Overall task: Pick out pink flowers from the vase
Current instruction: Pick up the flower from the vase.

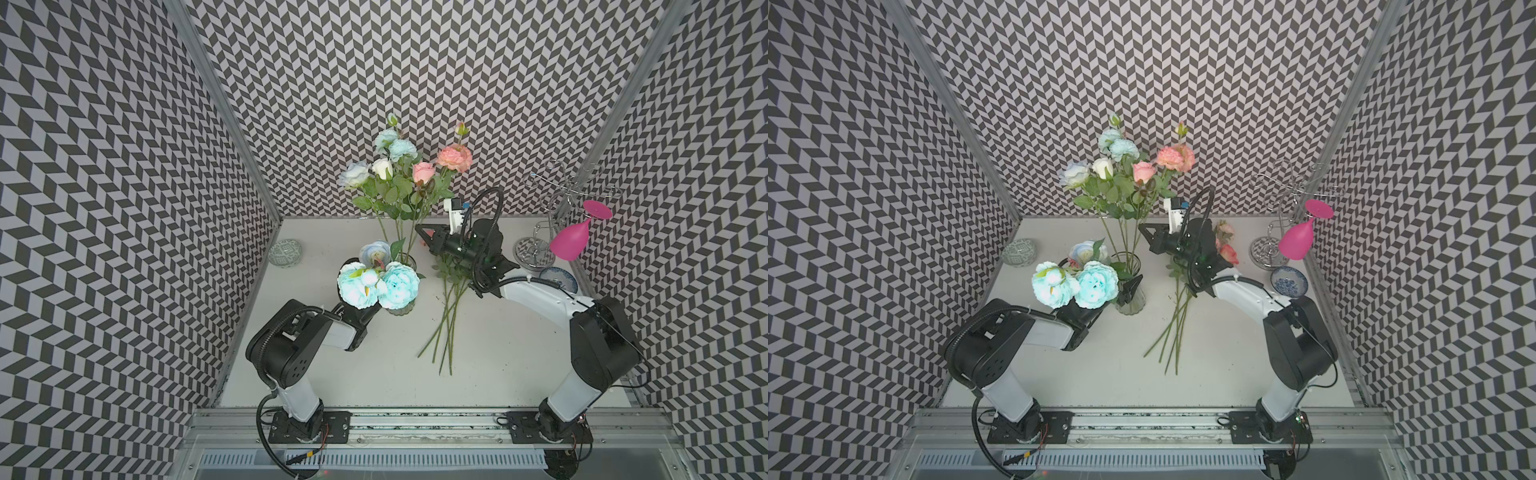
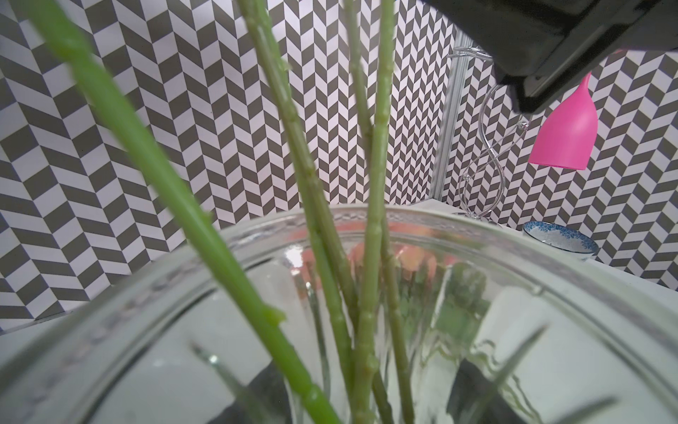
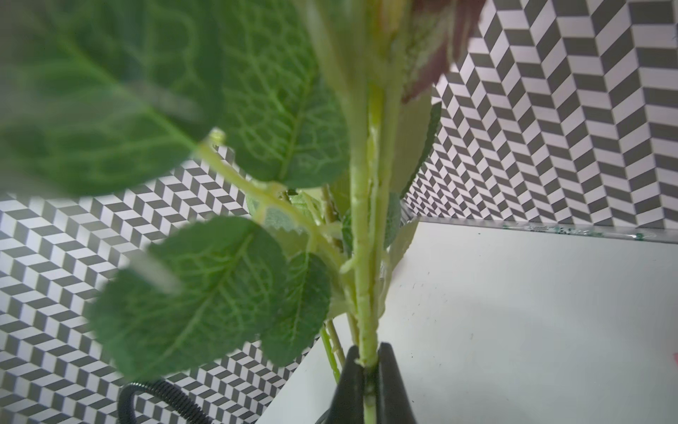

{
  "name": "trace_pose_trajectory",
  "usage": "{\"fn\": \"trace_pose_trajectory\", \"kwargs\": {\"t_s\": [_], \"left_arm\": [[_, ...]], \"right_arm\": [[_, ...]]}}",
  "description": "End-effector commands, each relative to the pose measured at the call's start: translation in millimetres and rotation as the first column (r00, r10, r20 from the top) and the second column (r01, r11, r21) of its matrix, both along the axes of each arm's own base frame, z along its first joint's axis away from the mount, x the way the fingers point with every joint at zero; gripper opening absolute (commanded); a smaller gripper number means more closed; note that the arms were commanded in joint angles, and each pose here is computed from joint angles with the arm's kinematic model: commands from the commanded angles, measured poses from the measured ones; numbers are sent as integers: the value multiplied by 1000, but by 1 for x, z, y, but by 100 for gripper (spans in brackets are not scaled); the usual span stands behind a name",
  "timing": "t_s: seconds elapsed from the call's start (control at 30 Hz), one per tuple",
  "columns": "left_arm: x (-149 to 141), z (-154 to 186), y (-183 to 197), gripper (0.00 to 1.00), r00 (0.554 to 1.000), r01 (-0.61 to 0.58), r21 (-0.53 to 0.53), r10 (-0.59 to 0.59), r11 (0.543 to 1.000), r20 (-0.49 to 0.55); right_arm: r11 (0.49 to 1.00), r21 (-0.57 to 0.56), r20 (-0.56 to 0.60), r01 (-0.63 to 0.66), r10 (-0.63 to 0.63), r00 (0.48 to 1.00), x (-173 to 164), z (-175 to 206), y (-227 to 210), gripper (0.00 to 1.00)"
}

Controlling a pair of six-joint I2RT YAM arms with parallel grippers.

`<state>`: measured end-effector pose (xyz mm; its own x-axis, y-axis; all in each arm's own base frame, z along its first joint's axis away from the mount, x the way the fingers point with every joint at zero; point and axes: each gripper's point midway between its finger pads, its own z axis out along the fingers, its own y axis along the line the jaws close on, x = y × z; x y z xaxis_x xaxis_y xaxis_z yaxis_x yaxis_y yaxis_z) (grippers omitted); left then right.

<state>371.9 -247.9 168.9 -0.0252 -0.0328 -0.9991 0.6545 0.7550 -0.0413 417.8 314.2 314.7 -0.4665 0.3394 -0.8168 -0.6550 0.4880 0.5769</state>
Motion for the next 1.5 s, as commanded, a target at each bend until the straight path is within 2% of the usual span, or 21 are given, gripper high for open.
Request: {"fn": "trace_pose_trajectory", "kwargs": {"t_s": [0.0, 0.3, 0.43, 0.53, 0.67, 0.73, 0.83, 1.0, 1.13, 1.27, 1.4, 1.47], "left_arm": [[-6, -52, 10, 0, 984, -17, 76, 30, 997, -174], [-6, -53, 9, 0, 983, -15, 68, 27, 998, -180], [-6, -55, 10, 0, 983, -17, 71, 29, 997, -183], [-6, -56, 9, 0, 983, -14, 73, 28, 997, -184], [-5, -57, 9, 0, 982, -13, 73, 27, 997, -188], [-5, -57, 8, 0, 982, -12, 72, 25, 997, -188], [-5, -58, 8, 0, 982, -10, 72, 24, 997, -189], [-6, -57, 8, 0, 981, -7, 71, 20, 997, -192], [-6, -57, 8, 0, 981, -8, 73, 21, 997, -191], [-6, -58, 7, 0, 980, -6, 69, 19, 998, -196], [-6, -57, 7, 0, 981, -5, 67, 18, 998, -195], [-6, -57, 8, 0, 981, -8, 68, 21, 998, -194]], "right_arm": [[996, 7, 101, 90, -90, 991, -12, 35, -22, 3], [982, 28, 169, 189, -191, 967, -48, 54, -61, 2], [955, 22, 279, 297, -291, 915, -63, 90, -90, 2], [904, -10, 372, 427, -393, 841, -71, 130, -119, 1], [791, -27, 461, 611, -533, 710, -81, 174, -167, 1], [742, -78, 452, 666, -569, 687, -73, 178, -182, 0], [718, -180, 383, 673, -579, 720, -54, 160, -191, 0], [743, -308, 236, 594, -545, 804, -32, 109, -183, 0], [802, -284, 186, 526, -492, 850, -34, 102, -181, 0], [844, -307, 128, 440, -422, 898, -33, 93, -173, 0], [861, -320, 48, 396, -402, 914, -29, 79, -174, 0], [852, -299, 67, 429, -430, 900, -29, 87, -183, 0]]}}
